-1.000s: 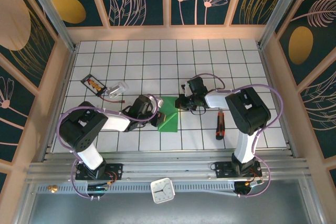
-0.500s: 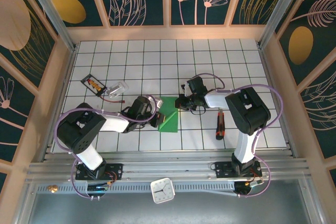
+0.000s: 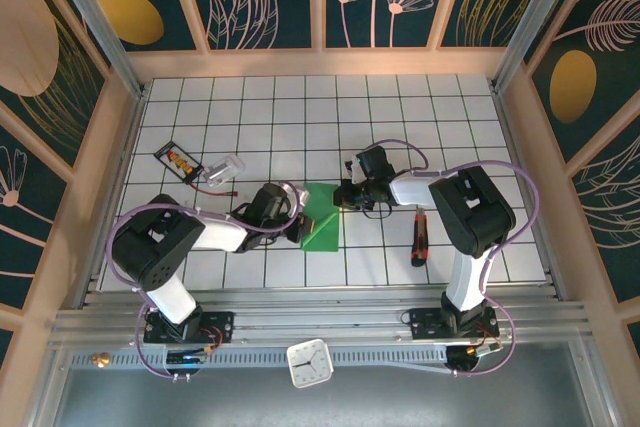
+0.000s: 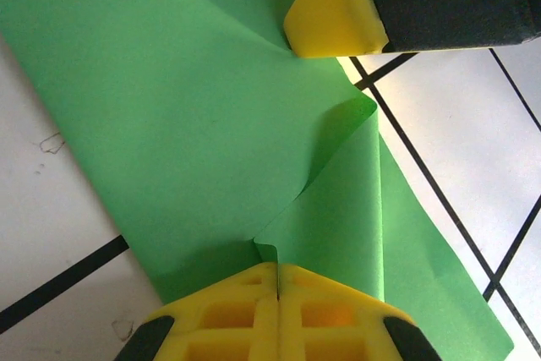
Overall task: Fold a paper plane with a square sheet of paper (pick it up from the middle)
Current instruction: Fold the triangle a second time at the center of the table.
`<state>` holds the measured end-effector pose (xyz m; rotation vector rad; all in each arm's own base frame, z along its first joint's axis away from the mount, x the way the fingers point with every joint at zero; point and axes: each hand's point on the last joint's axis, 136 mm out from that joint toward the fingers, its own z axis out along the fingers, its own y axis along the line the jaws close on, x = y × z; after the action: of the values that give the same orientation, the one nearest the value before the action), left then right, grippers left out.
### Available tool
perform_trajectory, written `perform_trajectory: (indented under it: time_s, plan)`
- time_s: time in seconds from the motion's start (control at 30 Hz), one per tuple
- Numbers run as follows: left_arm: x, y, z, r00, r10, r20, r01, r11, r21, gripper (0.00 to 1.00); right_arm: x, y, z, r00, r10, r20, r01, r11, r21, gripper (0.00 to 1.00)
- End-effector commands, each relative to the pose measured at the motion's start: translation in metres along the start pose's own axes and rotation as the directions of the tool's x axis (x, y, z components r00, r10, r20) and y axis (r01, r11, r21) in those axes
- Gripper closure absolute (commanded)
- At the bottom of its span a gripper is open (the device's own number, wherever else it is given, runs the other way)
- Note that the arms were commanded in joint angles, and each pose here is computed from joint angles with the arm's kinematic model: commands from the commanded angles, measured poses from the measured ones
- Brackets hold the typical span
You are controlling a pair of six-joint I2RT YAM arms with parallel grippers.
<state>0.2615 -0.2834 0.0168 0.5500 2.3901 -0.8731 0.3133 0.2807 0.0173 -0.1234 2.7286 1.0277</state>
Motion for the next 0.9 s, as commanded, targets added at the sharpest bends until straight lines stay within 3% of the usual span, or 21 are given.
perform_trajectory:
  time_s: [0.0,0.87]
  plan:
    - [-0.010,-0.003,0.003,1.000,-0.006,0.009,0.006,1.000,0.019,1.00,0.018,-0.029,0.010,0.998,0.035,-0.057,-0.028,0.993,0.112,0.95]
    - [-0.001,0.008,0.003,1.000,-0.001,-0.024,0.000,0.999,-0.040,1.00,0.016,-0.028,0.009,0.998,0.023,-0.054,-0.016,0.993,0.116,0.94]
